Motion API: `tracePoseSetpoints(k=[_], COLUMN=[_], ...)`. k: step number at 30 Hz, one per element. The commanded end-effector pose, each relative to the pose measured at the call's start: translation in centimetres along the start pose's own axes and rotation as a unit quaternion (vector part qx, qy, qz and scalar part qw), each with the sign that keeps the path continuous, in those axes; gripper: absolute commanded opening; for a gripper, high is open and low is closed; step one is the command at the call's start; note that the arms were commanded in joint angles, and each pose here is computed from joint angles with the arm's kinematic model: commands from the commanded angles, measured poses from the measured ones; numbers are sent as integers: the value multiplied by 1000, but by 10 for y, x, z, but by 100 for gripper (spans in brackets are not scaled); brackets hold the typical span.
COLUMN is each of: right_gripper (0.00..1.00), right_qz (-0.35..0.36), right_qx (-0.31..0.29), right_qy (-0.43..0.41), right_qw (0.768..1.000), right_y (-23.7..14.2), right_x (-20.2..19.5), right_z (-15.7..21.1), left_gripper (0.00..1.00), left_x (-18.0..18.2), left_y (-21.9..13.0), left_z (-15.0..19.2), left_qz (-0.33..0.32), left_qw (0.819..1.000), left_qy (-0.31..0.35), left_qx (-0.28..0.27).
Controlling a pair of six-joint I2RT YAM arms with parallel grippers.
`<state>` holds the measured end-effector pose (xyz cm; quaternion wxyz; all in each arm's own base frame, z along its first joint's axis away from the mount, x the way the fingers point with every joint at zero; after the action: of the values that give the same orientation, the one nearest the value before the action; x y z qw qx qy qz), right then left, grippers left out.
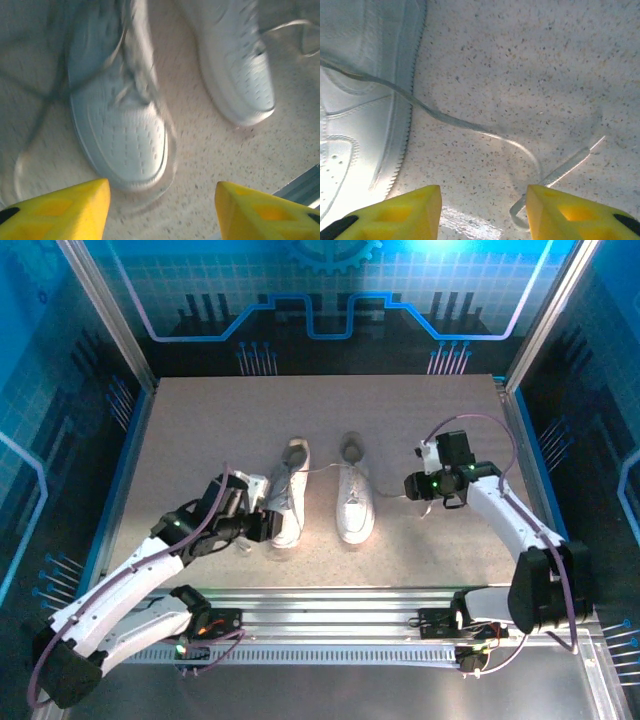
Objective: Tie the shoes
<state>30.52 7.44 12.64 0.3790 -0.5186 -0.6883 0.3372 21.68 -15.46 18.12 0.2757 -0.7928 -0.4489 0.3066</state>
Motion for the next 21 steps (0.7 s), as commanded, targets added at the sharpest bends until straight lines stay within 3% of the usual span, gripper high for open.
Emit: tracePoseSetpoints(k=[1,5,12,16,21], right_gripper=[49,50,50,50,50], right_qz=[-14,-31,-44,-46,-44], right_qx=[-26,-39,-26,-19,-14], right_qy=[-7,-2,12,20,22], right_qw=[1000,999,999,999,999], right_y=[-17,-20,-10,-4,-2], right_x=[9,17,23,22,22], right_z=[-7,-7,15,23,25], left_gripper=[59,58,59,61,63], left_x=[-11,-21,-22,-4,15], left_y=[-5,38,133,170,185], left_z=[-44,-78,-113,-108,-90], left_qz=[-1,6,8,-20,-28], left_qw=[985,961,931,910,892], left_qy=[161,269,362,404,431], left_qx=[-58,-55,44,91,133])
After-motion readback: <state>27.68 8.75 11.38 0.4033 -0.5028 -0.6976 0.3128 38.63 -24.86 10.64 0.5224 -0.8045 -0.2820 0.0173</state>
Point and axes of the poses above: each hand's point on the last joint's axis, 136 mm out from that joint toward the fingers, its own y axis out along the fingers, its own x axis along the line the jaws close on, z = x × y, the point moved 1 cm from there along -y, back along the fingers, and after that the axes turned 3 degrees about y, right-handed, at the moved point
